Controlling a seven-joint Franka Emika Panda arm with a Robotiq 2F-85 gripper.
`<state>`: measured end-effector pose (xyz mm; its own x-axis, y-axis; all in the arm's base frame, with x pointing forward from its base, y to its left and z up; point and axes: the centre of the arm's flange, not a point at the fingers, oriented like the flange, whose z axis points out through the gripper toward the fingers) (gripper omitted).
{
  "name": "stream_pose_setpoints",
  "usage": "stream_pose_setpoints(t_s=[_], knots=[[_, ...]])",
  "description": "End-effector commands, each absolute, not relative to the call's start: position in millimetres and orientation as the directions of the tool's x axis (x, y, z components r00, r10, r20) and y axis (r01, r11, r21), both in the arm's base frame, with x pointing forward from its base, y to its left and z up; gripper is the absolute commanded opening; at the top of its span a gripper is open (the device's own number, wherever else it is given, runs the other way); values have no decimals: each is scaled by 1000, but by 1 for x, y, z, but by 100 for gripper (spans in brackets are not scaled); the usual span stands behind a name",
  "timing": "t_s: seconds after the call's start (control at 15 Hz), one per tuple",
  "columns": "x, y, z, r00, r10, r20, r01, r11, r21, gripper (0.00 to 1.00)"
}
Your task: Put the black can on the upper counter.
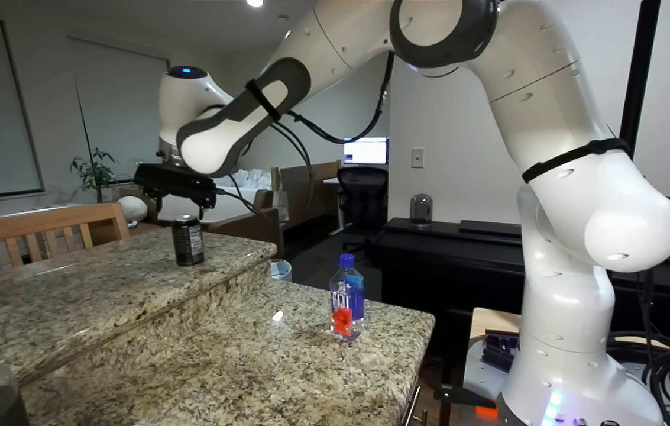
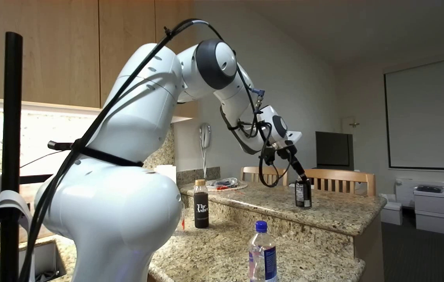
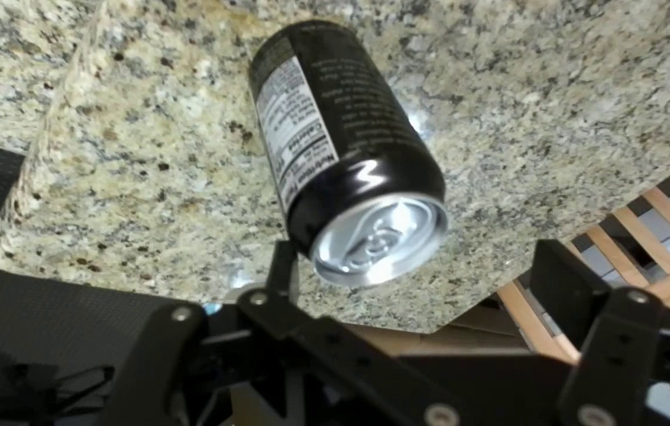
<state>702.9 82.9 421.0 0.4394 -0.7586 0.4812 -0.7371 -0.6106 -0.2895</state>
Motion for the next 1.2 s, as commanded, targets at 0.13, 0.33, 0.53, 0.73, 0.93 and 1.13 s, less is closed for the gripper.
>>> stream_pose_setpoints(t_s=[0.13, 0.33, 0.53, 0.73, 0.93, 1.13], knots=[[663, 117, 492, 381, -726, 573, -746, -607, -273, 100], [627, 153, 512, 480, -686, 548, -719, -665, -203, 100], [574, 195, 502, 618, -628, 474, -672, -734, -96, 100], [512, 217, 475, 719, -564, 406, -626, -779, 26, 100], [459, 207, 444, 821, -469, 325, -526, -843, 110, 100], [423, 181, 413, 902, -336, 271, -382, -914, 136, 100]])
